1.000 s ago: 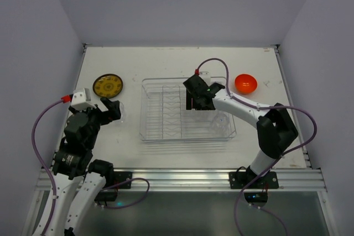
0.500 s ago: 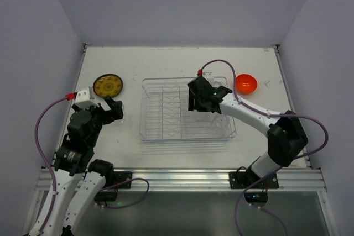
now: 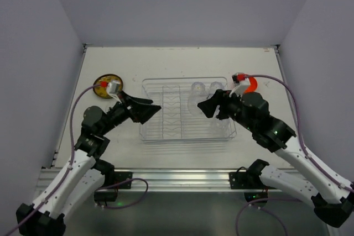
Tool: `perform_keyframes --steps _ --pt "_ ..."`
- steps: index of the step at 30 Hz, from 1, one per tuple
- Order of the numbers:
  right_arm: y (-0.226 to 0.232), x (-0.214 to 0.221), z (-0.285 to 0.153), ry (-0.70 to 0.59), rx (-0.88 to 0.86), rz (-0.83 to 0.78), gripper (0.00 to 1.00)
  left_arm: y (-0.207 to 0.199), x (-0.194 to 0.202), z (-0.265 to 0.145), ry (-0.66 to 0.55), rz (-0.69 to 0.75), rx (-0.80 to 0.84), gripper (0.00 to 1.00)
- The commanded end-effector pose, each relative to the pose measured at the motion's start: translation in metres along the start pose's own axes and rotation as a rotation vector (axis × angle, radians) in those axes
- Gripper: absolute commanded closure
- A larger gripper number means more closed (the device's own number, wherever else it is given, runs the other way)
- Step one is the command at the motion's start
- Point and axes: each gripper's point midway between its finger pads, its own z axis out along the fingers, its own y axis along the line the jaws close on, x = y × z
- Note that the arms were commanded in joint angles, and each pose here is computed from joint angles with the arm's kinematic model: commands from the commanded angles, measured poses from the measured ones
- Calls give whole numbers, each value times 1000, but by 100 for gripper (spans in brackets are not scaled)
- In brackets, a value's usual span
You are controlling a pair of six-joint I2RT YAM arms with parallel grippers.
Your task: Unload the mixed dishes from the dish rack
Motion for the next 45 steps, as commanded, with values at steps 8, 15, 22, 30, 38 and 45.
perform_keyframes --steps 8,15,22,30,38,45 --pt "95 -37 -106 -215 -629 -73 100 -173 28 30 133 -122 694 0" --pt "101 -28 -125 -231 -728 -96 100 -209 42 25 144 -169 831 14" --pt "107 -20 -128 -218 -793 -135 100 -220 44 18 151 -175 869 67" --pt "107 -20 -128 -244 -807 -130 39 -210 46 24 129 -120 794 100" --pt "29 -36 -101 -349 -348 -47 1 -123 24 45 93 127 190 100" --pt "-3 -32 -93 -355 -186 -47 1 -14 -2 13 146 302 -475 100"
